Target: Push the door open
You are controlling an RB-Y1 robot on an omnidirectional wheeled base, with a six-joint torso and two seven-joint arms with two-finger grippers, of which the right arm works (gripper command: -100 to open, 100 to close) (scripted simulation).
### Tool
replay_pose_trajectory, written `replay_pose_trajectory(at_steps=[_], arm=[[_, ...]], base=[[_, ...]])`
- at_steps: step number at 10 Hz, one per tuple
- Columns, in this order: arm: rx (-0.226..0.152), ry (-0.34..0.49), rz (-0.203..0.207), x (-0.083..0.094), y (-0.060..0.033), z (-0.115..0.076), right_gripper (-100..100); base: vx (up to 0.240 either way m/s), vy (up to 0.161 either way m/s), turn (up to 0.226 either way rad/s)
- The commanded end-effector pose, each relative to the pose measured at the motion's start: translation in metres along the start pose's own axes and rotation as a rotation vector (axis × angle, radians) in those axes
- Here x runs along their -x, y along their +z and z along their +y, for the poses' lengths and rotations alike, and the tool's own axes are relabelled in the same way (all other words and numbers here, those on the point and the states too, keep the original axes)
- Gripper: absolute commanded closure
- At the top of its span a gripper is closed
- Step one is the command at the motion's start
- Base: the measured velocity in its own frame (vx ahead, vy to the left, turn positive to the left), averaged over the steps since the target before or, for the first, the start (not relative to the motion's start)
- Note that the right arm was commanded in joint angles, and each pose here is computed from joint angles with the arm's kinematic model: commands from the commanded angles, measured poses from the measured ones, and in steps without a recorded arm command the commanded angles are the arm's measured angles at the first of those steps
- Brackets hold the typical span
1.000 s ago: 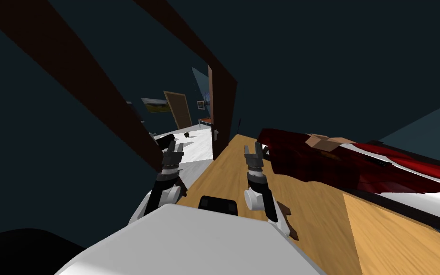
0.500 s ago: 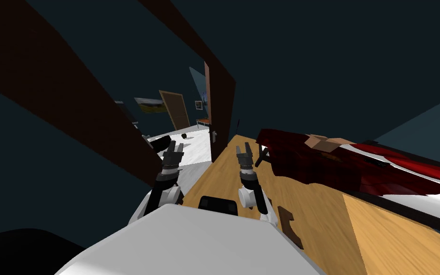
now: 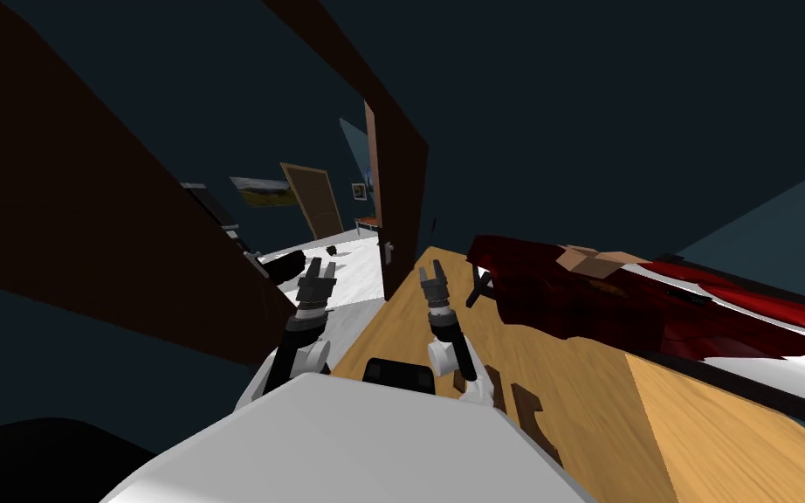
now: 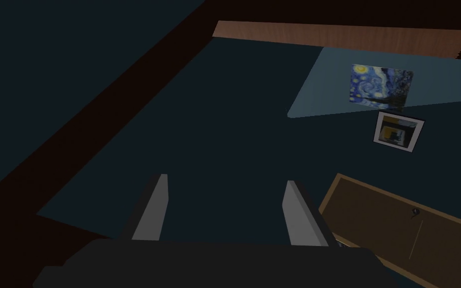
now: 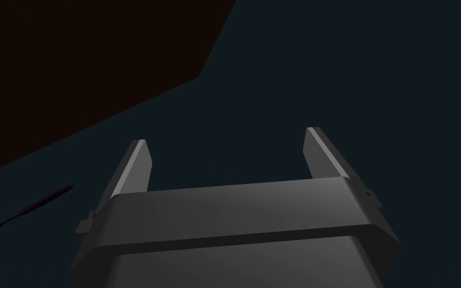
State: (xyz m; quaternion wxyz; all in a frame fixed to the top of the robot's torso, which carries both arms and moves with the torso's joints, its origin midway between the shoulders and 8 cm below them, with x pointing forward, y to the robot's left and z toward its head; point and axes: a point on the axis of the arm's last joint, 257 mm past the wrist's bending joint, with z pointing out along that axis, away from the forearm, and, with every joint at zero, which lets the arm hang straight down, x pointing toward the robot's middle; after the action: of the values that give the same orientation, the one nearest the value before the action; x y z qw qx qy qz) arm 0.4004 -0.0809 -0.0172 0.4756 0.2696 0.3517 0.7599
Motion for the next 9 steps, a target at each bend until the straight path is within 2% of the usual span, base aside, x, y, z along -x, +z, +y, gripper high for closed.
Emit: replay_pose_trajectory(at_steps=[1,6,9], arm=[[-0.014,0.029,0.03,-0.016,0.0001,-0.01,-100],[-0.066,0.113,0.135,-0.065,0.0006,-0.039,-100],[-0.109,0.167,0.215,-0.102,-0.0037,-0.058,-100]], base=[[0.145,0.009,-0.05],[0.14,0.011,-0.056],[0.155,-0.006,-0.059]])
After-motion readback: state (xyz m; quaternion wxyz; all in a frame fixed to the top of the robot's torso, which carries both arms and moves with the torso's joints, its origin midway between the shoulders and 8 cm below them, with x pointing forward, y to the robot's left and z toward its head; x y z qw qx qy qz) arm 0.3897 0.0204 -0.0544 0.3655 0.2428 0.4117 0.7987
